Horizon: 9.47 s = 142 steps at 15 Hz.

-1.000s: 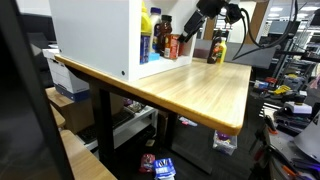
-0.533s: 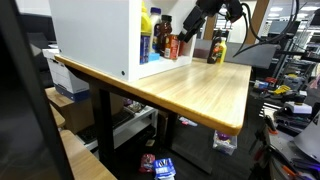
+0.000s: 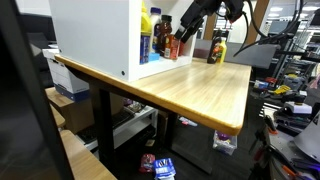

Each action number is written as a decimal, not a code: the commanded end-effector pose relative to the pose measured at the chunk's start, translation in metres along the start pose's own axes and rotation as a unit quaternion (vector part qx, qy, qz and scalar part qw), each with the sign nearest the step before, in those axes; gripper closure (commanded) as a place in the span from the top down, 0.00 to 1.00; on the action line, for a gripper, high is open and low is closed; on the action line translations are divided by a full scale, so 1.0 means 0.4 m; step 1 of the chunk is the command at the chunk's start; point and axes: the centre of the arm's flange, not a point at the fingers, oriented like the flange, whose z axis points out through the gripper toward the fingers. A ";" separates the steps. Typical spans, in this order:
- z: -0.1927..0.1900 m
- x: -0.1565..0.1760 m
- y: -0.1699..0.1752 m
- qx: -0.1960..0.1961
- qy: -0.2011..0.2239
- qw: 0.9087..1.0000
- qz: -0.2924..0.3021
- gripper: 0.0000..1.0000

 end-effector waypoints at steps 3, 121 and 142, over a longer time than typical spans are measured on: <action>0.045 0.023 -0.003 0.022 0.006 1.000 -0.005 1.00; -0.221 -0.165 0.420 0.173 -0.059 0.843 -0.506 0.34; -0.189 -0.132 0.352 0.192 -0.067 0.706 -0.679 0.34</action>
